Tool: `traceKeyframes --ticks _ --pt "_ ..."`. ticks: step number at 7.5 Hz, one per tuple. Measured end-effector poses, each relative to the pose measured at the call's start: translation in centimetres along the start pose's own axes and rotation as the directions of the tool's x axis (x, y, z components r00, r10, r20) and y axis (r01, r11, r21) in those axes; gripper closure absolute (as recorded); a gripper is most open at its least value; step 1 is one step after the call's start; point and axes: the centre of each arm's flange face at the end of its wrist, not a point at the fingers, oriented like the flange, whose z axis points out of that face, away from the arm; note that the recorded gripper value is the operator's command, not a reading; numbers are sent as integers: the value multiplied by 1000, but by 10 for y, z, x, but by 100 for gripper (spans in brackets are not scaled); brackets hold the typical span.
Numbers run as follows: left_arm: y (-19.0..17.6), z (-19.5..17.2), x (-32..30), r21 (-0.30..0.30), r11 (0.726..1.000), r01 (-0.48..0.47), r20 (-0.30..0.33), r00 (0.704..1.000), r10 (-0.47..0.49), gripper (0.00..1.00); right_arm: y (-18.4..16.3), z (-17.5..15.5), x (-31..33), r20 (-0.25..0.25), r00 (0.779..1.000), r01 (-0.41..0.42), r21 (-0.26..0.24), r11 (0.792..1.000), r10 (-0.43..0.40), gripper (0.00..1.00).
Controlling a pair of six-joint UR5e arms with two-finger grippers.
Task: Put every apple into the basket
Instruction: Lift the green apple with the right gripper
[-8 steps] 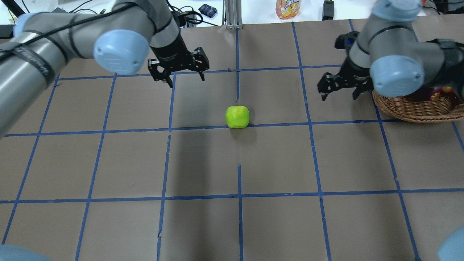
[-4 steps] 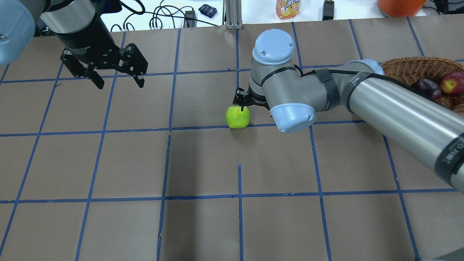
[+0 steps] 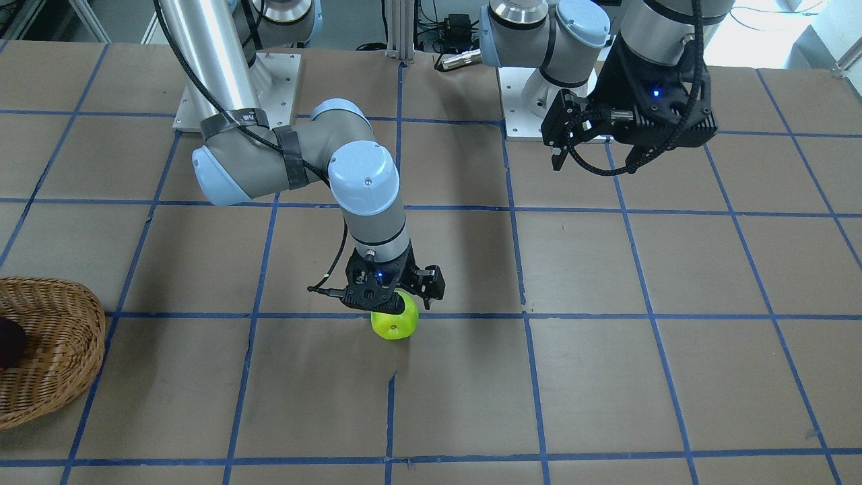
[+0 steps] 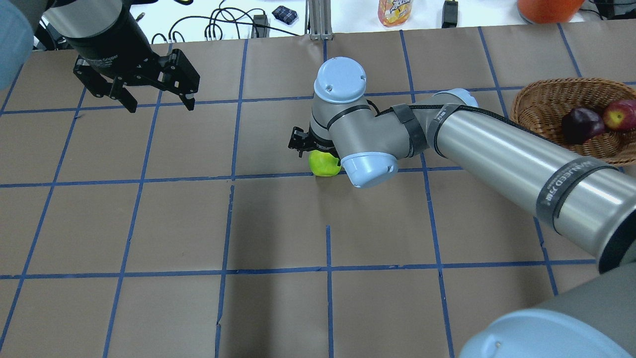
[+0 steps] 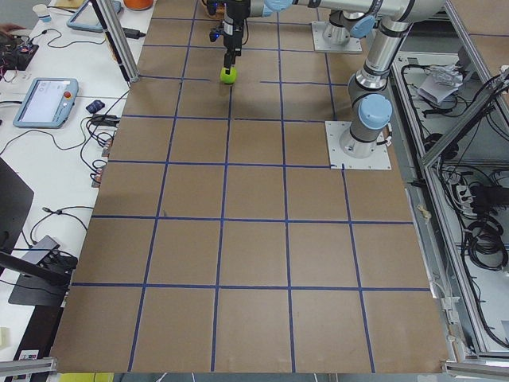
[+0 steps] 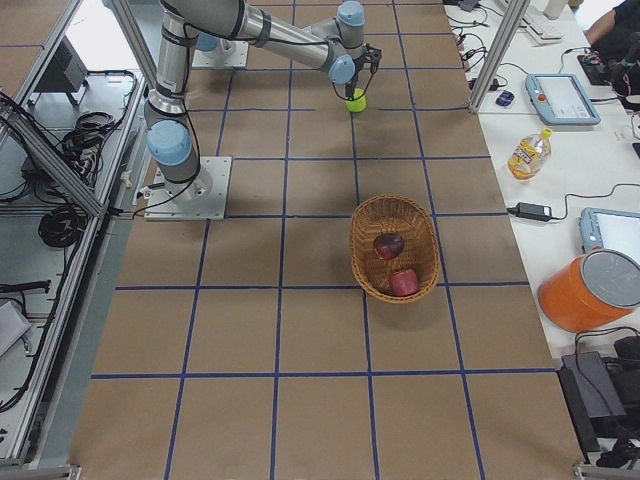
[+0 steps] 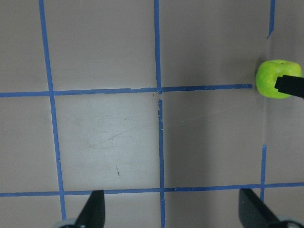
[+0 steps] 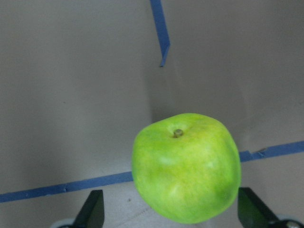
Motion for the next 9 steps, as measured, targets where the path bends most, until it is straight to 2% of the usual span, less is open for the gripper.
traceKeyframes --ticks 3,6,8,9 --pt "-3 0 0 14 1000 2 4 1000 -2 0 -8 18 8 -88 996 13 37 999 -9 0" --pt "-4 1 -2 -7 1000 7 6 1000 -7 0 -7 30 11 -110 994 14 29 999 -11 0" --pt "-4 2 -8 -29 999 15 15 1000 -14 0 -4 39 14 -124 992 25 5 1000 -24 5" --pt "-3 2 -11 -40 999 12 37 999 -11 0 -3 41 15 -129 991 35 -3 999 -35 11"
